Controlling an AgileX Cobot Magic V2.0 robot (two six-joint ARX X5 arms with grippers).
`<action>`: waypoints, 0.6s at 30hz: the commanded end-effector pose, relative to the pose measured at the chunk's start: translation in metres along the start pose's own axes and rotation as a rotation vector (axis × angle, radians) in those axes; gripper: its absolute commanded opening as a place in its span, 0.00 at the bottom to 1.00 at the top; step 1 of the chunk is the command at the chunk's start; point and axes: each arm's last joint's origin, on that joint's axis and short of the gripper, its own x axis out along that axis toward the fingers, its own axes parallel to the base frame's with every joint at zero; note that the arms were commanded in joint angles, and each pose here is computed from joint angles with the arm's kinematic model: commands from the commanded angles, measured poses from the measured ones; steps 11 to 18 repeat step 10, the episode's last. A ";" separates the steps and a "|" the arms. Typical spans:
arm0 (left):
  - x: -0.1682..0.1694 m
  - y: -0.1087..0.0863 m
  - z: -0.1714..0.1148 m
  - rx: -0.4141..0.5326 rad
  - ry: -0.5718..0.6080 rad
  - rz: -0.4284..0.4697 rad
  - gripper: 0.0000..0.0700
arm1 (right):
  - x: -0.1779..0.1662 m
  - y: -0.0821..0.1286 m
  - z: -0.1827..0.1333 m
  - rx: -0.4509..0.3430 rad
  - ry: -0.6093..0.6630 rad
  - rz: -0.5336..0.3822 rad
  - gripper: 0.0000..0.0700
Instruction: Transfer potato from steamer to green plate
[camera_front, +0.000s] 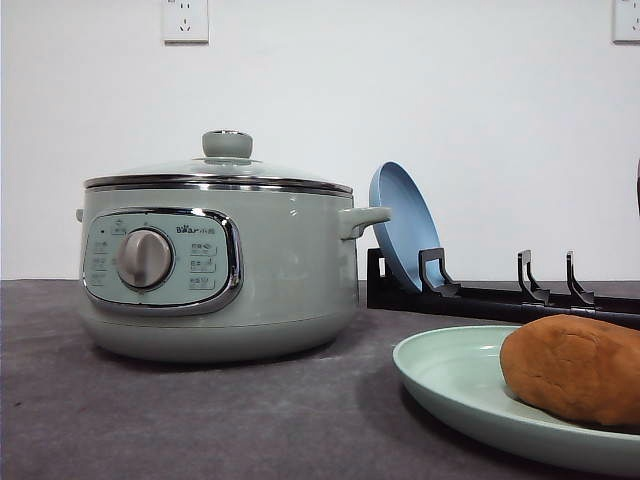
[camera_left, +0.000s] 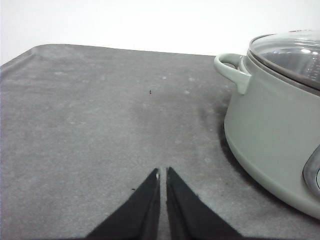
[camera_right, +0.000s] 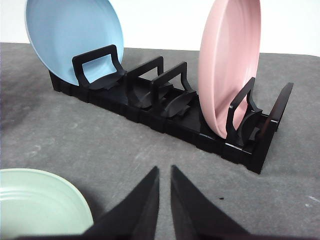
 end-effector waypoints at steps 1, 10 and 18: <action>0.002 0.000 -0.007 0.005 0.025 0.005 0.04 | 0.000 0.000 -0.001 -0.004 -0.006 -0.001 0.04; 0.002 0.000 -0.007 0.006 0.025 0.005 0.04 | 0.000 0.000 -0.001 -0.004 -0.006 -0.001 0.04; 0.002 0.000 -0.007 0.006 0.025 0.005 0.04 | 0.000 0.000 -0.001 -0.004 -0.006 -0.001 0.04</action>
